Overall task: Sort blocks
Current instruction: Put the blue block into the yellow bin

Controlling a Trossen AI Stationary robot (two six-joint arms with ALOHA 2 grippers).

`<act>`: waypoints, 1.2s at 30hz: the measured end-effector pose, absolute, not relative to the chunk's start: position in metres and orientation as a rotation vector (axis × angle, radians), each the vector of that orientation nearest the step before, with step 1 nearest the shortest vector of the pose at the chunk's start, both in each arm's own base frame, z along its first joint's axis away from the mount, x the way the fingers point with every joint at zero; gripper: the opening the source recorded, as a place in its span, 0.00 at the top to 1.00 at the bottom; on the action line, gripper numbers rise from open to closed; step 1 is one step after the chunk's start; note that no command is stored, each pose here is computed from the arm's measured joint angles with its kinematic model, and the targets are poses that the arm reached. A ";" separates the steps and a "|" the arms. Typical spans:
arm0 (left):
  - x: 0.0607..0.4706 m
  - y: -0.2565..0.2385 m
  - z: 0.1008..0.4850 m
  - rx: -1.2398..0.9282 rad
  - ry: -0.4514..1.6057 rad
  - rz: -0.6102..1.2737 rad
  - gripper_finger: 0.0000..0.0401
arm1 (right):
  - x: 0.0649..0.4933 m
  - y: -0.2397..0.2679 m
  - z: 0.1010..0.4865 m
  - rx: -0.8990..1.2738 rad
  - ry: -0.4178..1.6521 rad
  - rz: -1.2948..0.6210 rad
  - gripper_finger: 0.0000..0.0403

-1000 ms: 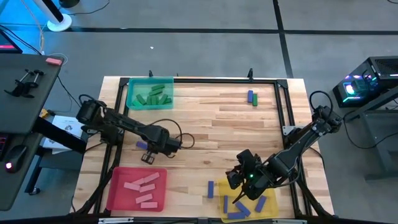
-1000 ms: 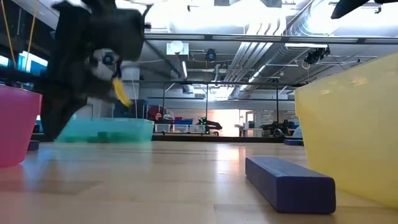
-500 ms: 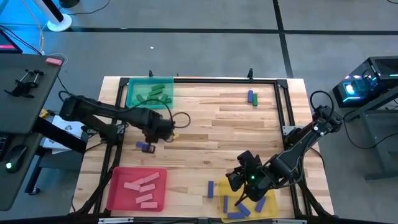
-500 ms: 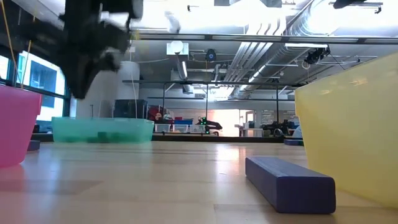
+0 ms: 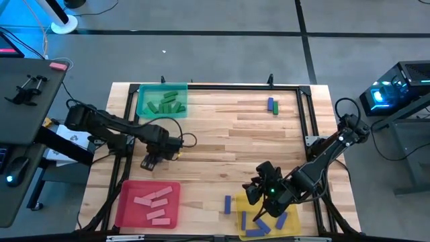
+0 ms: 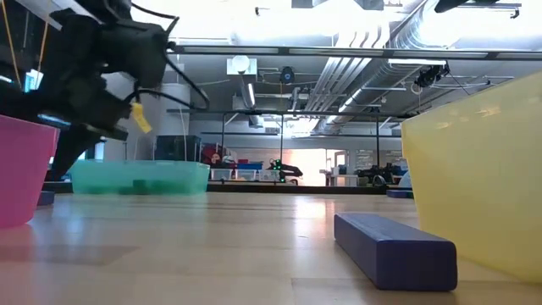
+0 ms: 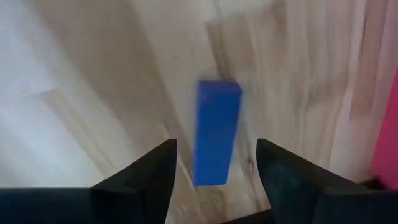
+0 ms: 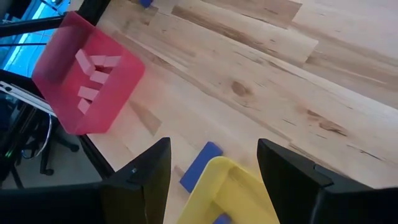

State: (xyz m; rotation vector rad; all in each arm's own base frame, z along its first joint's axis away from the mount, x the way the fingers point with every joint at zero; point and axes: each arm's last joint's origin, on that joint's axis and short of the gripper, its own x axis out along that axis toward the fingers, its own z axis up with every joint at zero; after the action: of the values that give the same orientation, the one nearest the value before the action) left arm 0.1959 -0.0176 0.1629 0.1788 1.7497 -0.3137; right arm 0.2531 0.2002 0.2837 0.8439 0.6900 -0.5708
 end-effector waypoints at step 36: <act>0.244 -0.015 0.209 0.210 1.574 -0.137 0.88 | 0.242 0.199 0.318 0.840 0.550 -0.419 0.48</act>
State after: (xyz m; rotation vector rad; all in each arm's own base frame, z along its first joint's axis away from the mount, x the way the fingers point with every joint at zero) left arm 0.2440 -0.0155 0.2088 0.2097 1.5737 -0.1366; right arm 0.2422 0.1993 0.3181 0.8402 0.5495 -0.4185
